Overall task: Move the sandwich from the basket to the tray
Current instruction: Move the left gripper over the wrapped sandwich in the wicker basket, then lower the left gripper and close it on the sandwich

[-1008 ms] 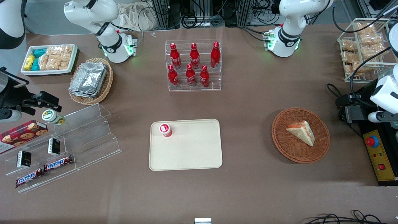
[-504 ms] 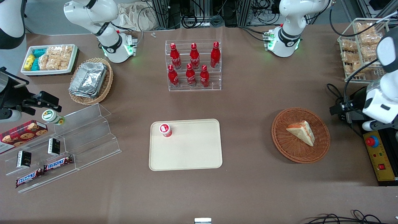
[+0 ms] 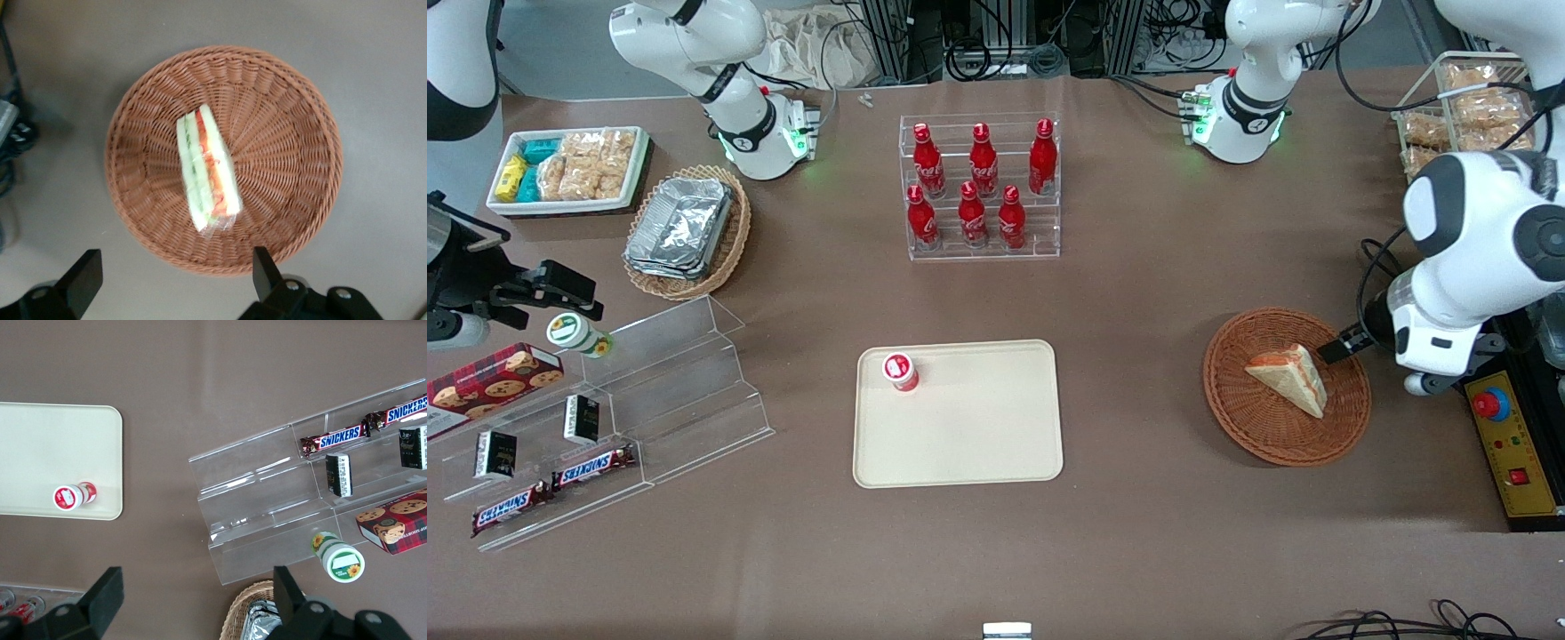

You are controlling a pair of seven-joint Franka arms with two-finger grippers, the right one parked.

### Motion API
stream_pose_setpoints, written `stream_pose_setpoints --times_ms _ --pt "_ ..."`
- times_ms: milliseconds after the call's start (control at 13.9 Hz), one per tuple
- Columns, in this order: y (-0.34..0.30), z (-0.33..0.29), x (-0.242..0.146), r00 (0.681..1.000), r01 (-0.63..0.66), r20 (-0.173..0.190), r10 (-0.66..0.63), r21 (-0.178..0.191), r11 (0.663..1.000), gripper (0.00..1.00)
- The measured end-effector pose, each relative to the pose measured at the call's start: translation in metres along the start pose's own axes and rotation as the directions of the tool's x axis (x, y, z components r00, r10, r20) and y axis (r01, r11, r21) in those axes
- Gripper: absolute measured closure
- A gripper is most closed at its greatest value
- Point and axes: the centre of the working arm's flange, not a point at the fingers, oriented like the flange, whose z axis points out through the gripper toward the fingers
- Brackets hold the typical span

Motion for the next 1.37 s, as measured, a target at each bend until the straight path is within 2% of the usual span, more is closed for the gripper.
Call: stream_pose_setpoints --times_ms 288,648,1368 --pt "0.003 0.053 0.000 0.999 0.041 -0.032 -0.042 -0.044 0.998 0.00" --pt "0.007 0.085 0.004 0.997 0.068 -0.031 -0.070 -0.064 0.996 0.00" --pt "0.005 0.134 -0.003 0.990 0.138 0.031 -0.137 -0.039 0.990 0.02"
